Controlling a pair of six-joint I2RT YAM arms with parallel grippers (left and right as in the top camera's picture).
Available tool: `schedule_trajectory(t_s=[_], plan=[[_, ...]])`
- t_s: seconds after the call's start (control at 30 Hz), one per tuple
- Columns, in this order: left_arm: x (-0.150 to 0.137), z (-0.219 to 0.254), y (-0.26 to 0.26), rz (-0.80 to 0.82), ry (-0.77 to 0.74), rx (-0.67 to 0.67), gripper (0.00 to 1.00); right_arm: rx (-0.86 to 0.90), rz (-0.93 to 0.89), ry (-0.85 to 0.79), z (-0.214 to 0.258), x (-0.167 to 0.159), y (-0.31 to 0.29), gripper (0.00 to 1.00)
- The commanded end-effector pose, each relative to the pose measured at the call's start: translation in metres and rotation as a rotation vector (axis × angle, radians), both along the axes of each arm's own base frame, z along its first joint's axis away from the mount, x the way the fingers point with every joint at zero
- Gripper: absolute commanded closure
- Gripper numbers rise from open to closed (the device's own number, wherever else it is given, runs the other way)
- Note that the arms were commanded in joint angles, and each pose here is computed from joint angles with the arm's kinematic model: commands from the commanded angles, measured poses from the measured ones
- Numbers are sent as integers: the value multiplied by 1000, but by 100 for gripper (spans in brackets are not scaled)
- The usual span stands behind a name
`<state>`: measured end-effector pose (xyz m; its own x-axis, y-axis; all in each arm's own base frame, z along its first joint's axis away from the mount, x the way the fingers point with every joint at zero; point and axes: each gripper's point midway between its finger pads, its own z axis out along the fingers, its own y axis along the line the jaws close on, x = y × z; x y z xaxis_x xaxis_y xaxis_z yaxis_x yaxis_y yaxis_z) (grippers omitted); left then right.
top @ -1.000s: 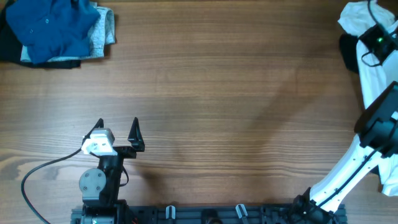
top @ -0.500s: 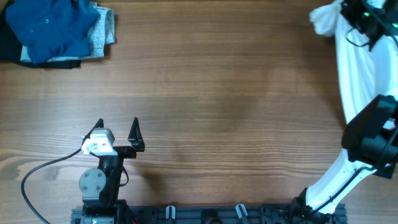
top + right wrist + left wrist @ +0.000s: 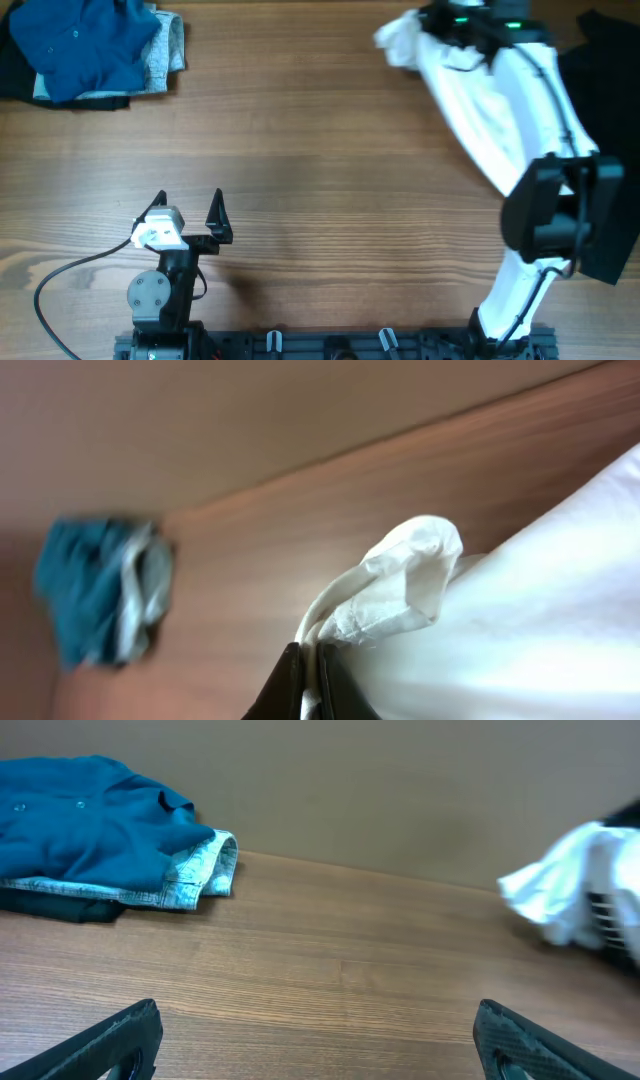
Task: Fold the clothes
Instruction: 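Drag the white shirt with the right gripper to the table center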
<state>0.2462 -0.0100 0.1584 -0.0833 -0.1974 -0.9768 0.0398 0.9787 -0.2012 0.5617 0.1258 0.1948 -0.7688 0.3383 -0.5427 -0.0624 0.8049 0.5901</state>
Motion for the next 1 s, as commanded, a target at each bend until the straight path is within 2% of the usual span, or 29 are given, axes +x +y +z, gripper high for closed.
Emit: schedule_trajectory(t_s=[0.0,0.13,0.2,0.37,0.47,0.5,0.53,0.57,0.6,0.63,0.77,0.97], plan=[[0,-2,-3,-18,2,22,0,33,199,60,-27,-27,96,96],[0,-2,-3,-18,2,22,0,47,387,130,-43,-77,177,96],[0,-2,-3,-18,2,22,0,35,461,146,-46,-99,200,96],[0,-2,-3,-18,2,22,0,-24,599,253,-63,-157,234,92],[0,-2,-3,-18,2,22,0,-91,661,210,-68,-167,242,89],[0,-2,-3,-18,2,22,0,-122,641,206,-71,-165,239,85],[0,-2,-3,-18,2,22,0,-137,630,203,-71,-163,237,76],[0,-2,-3,-18,2,22,0,-138,626,196,-69,-161,235,55],[0,-2,-3,-18,2,22,0,-139,630,173,-63,-156,231,13],[0,-2,-3,-18,2,22,0,-142,636,150,-56,-152,226,0],[0,-2,-3,-18,2,22,0,-209,585,97,-30,-131,184,0],[0,-2,-3,-18,2,22,0,-419,222,202,-15,-95,34,0]])
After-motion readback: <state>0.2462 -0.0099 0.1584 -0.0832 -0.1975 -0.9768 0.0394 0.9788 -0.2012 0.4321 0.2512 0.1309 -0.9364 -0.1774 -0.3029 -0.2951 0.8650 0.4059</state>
